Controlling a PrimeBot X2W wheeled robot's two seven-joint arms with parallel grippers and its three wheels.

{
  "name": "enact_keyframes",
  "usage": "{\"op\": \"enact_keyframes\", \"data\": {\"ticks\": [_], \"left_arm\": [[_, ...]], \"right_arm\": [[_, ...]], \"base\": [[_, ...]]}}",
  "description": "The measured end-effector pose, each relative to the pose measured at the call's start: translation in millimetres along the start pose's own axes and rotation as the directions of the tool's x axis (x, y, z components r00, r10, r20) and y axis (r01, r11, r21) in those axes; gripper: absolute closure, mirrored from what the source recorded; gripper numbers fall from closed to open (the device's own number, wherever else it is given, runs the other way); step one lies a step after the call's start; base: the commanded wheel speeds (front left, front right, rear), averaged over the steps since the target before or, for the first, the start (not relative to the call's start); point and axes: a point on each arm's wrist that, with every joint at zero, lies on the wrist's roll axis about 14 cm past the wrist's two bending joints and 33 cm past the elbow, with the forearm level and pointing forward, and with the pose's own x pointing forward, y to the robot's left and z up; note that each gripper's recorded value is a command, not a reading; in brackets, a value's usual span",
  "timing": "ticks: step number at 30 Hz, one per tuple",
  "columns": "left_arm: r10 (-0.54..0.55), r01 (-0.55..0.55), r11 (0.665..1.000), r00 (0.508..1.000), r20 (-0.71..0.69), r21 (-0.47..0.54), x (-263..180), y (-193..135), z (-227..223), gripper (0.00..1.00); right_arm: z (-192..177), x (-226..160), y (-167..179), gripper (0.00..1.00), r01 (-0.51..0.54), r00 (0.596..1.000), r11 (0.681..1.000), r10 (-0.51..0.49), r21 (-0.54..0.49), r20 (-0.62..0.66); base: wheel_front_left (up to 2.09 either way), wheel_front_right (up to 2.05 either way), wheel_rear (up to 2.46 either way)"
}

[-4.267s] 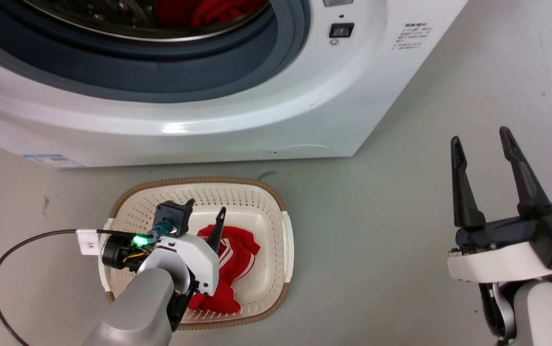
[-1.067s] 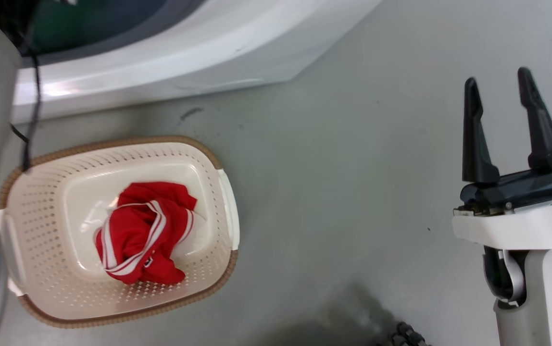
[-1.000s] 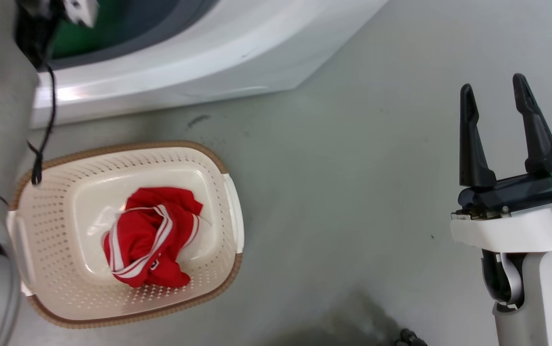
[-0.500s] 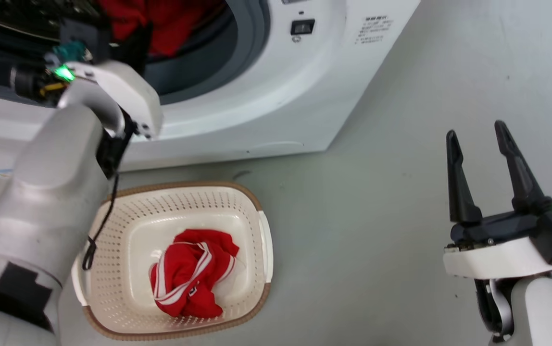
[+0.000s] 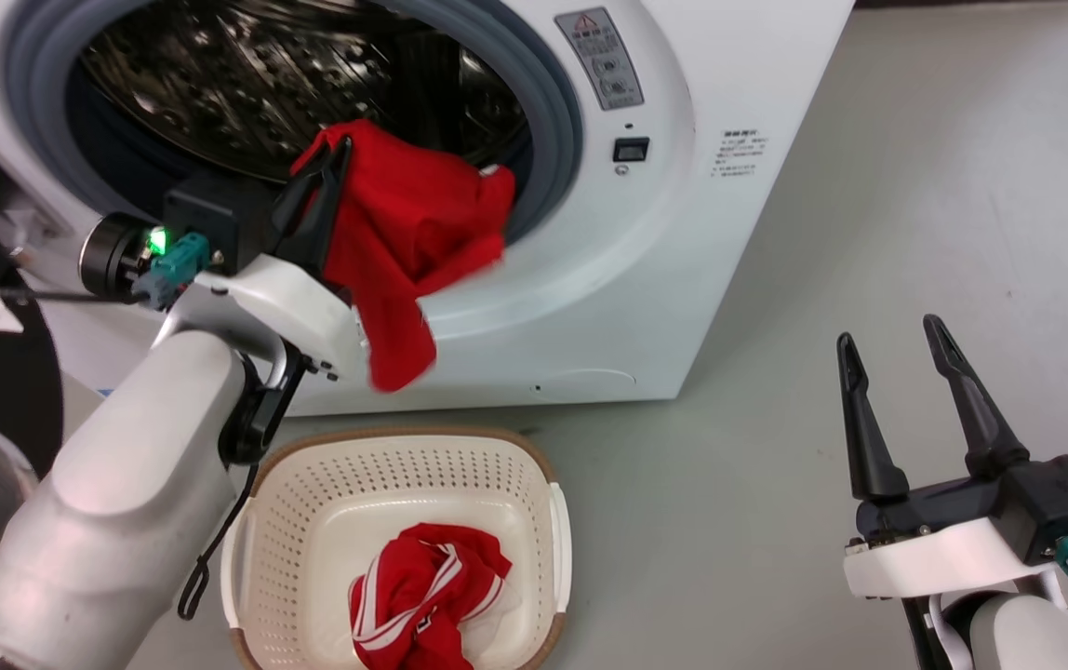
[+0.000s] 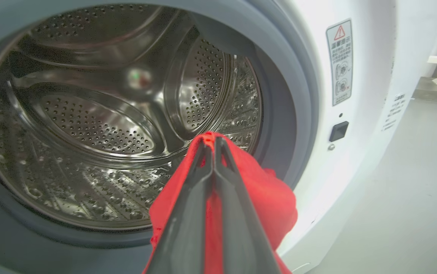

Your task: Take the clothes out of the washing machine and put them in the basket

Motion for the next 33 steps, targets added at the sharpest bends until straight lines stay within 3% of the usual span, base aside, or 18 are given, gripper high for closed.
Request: {"op": "enact_keyframes", "data": {"ticks": [13,20,27,33], "left_arm": [[0.026,-0.051,0.994,0.973,0.230,0.101,-67.2,-12.1,108.2,1.00],[0.034,-0.074,0.989,0.954,0.298,0.125,-89.0,-16.6,137.6,1.00],[0.037,-0.078,0.988,0.955,0.295,0.131,-106.5,-22.1,140.8,1.00],[0.035,-0.050,0.995,0.984,0.172,0.082,-111.3,-28.9,96.4,1.00]], "right_arm": [[18.8,-15.1,18.3,0.00,-0.046,0.998,0.999,0.046,0.006,0.041],[21.7,-17.2,21.7,0.00,-0.055,0.997,0.998,0.055,0.009,0.048],[20.3,-17.5,23.9,0.00,-0.061,0.997,0.998,0.061,0.013,0.044],[13.2,-14.5,24.0,0.00,-0.062,0.998,0.998,0.062,0.016,0.026]], "base": [[0.00,0.00,0.00],[0.00,0.00,0.00],[0.00,0.00,0.00],[0.00,0.00,0.00]]}}
